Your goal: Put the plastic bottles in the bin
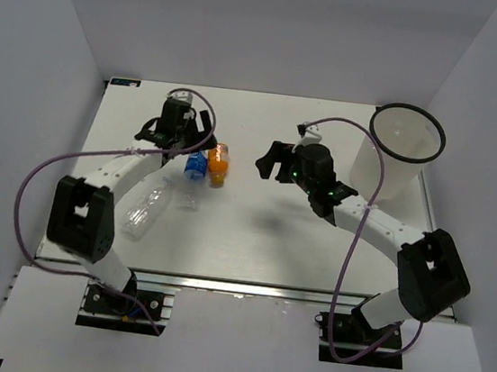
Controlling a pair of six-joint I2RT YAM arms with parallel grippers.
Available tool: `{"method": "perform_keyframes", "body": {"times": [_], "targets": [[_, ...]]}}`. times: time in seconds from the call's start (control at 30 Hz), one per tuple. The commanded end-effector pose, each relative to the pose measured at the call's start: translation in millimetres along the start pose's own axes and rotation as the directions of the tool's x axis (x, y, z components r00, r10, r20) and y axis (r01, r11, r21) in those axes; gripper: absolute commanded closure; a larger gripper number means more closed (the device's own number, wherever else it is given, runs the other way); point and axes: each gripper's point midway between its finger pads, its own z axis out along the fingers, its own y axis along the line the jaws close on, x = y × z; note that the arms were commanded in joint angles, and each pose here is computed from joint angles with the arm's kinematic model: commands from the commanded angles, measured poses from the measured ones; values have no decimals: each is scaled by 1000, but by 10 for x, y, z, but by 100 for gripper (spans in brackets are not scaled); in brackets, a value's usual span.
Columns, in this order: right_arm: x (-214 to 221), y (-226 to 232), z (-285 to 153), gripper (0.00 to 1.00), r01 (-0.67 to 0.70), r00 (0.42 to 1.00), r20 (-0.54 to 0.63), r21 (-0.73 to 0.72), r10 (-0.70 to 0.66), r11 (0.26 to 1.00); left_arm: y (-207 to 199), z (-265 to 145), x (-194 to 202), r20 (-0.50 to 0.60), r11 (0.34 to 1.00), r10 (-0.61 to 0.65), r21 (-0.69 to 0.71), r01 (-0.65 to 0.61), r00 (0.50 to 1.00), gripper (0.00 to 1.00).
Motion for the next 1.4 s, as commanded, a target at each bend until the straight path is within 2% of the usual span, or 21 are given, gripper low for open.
{"method": "perform_keyframes", "body": {"times": [0.0,0.03,0.13,0.37,0.47,0.5,0.57,0.6,0.67,0.73,0.8,0.9,0.93,1.0,1.07,1.1,1.13,1.27,1.37], "targets": [[-353,28,-152,11,-74,983,166,-3,74,997,-297,276,-100,-46,994,23,106,-18,999,2],[-324,8,-218,11,-81,981,174,-3,80,997,-239,457,28,-92,996,27,83,-20,995,2],[-353,-69,-309,11,-90,975,207,27,83,996,-367,644,102,-136,987,58,153,-37,989,2],[-309,-139,-347,11,-83,977,203,49,71,995,-389,1103,231,-187,991,87,121,-65,979,6],[-282,-176,-340,11,-92,978,192,65,78,994,-394,1234,268,-213,990,94,119,-70,973,20],[-265,-184,-340,11,-96,979,189,68,82,993,-374,1286,325,-231,991,96,112,-72,968,30],[-268,-196,-344,11,-99,978,191,71,84,993,-392,1289,337,-243,991,99,116,-72,965,40],[-270,-194,-347,11,-100,978,191,71,85,992,-387,1279,338,-246,991,98,117,-71,964,48],[-261,-191,-343,11,-92,979,187,66,78,994,-410,1251,323,-238,990,95,124,-67,967,55],[-232,-128,-321,11,-63,984,167,30,57,998,-480,1177,195,-212,988,89,140,-60,973,72],[-216,-57,-275,11,-50,988,144,-6,50,999,-593,1086,107,-197,983,77,176,-42,977,84],[-100,241,-229,11,-17,996,80,-175,31,984,-863,841,-91,-154,959,39,285,7,987,85],[-87,311,-224,11,-7,997,74,-213,23,977,-977,689,-276,-101,945,23,326,12,995,85],[-33,387,-169,11,2,999,53,-262,13,965,-1021,551,-316,-88,938,-32,341,60,996,85],[6,447,-120,11,4,999,32,-289,6,957,-1186,277,-532,-10,912,-71,405,69,997,85],[-7,489,-116,11,8,999,38,-309,3,951,-1148,246,-435,-23,912,-103,397,103,994,85],[-4,516,-110,11,10,999,39,-323,3,947,-1215,163,-499,19,903,-119,418,100,993,85],[41,631,-60,11,21,1000,21,-356,-14,934,-1286,-176,-545,76,878,-188,460,133,979,87],[54,812,-119,11,52,999,33,-427,-42,903,-1229,-239,-506,100,882,-214,448,148,972,88]]}}
